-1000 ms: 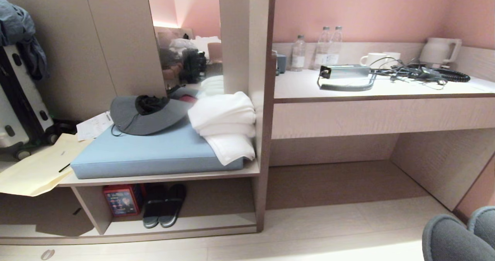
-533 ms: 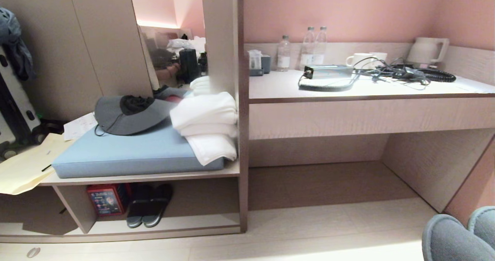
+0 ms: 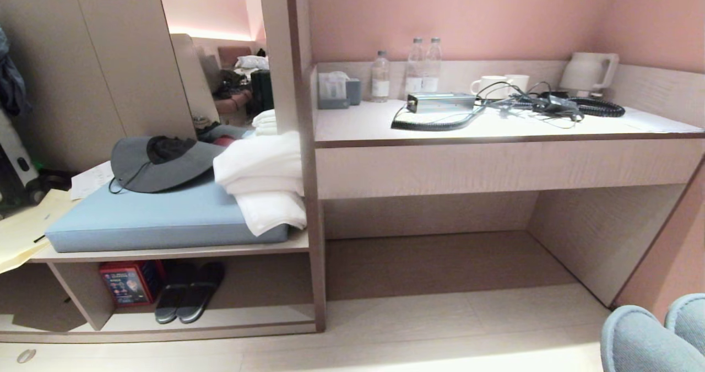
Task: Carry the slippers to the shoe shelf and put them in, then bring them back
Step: Place the slippers on the floor
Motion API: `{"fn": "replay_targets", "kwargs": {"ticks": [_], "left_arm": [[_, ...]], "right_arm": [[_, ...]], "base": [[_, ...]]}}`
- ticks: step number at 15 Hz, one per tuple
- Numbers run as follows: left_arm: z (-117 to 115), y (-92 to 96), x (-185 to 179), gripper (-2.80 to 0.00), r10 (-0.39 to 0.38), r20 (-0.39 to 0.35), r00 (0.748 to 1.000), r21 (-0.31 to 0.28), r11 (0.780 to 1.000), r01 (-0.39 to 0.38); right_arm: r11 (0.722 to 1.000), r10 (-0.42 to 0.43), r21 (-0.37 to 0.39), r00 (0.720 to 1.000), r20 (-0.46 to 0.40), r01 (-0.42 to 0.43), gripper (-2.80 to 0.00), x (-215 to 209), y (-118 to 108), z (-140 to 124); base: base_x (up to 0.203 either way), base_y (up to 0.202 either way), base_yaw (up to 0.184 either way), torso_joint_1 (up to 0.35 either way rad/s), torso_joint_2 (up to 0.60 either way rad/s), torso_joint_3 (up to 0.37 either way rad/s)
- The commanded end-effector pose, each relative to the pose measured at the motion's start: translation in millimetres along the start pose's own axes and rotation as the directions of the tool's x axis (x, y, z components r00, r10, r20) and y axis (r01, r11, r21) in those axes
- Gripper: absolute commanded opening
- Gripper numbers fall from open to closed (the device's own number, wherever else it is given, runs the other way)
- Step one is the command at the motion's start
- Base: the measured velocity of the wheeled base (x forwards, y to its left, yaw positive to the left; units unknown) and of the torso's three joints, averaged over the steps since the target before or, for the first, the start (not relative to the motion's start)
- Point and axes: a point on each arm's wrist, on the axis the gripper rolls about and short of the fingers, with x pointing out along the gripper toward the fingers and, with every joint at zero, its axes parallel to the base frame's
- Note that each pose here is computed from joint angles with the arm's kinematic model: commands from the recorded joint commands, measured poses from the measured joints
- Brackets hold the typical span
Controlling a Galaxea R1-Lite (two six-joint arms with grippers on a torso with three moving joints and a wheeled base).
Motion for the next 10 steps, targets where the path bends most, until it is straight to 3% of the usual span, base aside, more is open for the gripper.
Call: {"fn": "replay_targets", "kwargs": {"ticks": [1,10], "left_arm": [[0.0,0.0,0.1,-2.8,0.001,0.0,1.0,-0.001,1.0,-0.001],[0.3,0.0,0.1,-2.8,-0.001,0.007,1.0,-0.001,1.0,0.001]], "right_arm": [[1.0,0.001,-0.001,1.0,0.0,-0.001,-2.8,0.0,0.0,0.0],[1.0,0.001,-0.001,1.0,0.0,-0.001,-2.8,0.0,0.0,0.0]], "base": [[0.0,-0.193,0.003,-0.002,0.0,0.002],[0.0,-0.194,0.001,0.002,0.0,0.002]]}}
